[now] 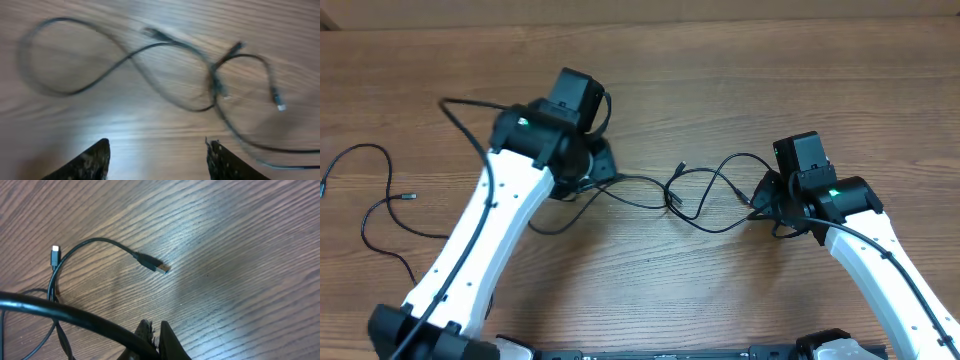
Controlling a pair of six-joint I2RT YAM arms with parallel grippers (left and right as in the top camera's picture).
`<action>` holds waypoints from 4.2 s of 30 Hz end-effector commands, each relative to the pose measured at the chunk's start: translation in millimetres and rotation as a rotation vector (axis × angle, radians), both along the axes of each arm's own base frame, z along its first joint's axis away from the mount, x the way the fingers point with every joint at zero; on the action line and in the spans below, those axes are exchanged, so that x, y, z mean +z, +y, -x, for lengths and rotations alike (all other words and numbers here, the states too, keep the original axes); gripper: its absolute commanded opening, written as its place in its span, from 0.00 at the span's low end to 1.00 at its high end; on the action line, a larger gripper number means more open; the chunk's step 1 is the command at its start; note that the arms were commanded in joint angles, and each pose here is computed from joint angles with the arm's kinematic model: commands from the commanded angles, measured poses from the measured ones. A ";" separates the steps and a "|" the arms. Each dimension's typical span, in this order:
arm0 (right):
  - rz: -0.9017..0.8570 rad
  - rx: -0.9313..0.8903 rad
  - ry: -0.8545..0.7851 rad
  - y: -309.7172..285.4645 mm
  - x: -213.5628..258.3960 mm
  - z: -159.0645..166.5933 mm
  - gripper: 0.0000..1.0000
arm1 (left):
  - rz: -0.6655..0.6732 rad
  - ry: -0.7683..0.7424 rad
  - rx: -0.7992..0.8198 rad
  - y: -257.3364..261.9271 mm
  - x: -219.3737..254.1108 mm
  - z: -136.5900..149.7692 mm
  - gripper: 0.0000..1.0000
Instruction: Untangle cables
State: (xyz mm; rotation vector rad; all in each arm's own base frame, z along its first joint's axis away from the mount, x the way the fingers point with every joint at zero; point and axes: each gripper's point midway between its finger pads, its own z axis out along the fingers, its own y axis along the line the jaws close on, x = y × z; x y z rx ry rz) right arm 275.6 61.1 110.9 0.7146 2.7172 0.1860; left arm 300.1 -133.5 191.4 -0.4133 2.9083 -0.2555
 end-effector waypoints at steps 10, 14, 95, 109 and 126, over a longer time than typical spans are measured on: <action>0.006 -0.003 -0.030 -1.8 8.2 -4.5 0.04 | 0.157 0.210 0.171 -36.0 -102.5 -2.9 0.55; 0.006 -0.003 -0.030 -1.8 8.2 -4.6 0.04 | 0.152 0.248 0.174 -40.3 -124.6 -7.9 0.55; 0.151 -0.079 0.031 -31.2 3.3 12.7 0.04 | -0.521 -0.427 0.773 297.4 161.2 -11.3 0.04; 0.140 -0.076 0.033 -29.2 3.1 12.8 0.04 | -0.708 -0.529 0.985 342.6 223.1 30.2 0.04; 0.124 -0.070 0.039 -26.3 2.5 13.6 0.04 | -0.596 -0.276 0.857 334.2 132.0 -11.0 0.04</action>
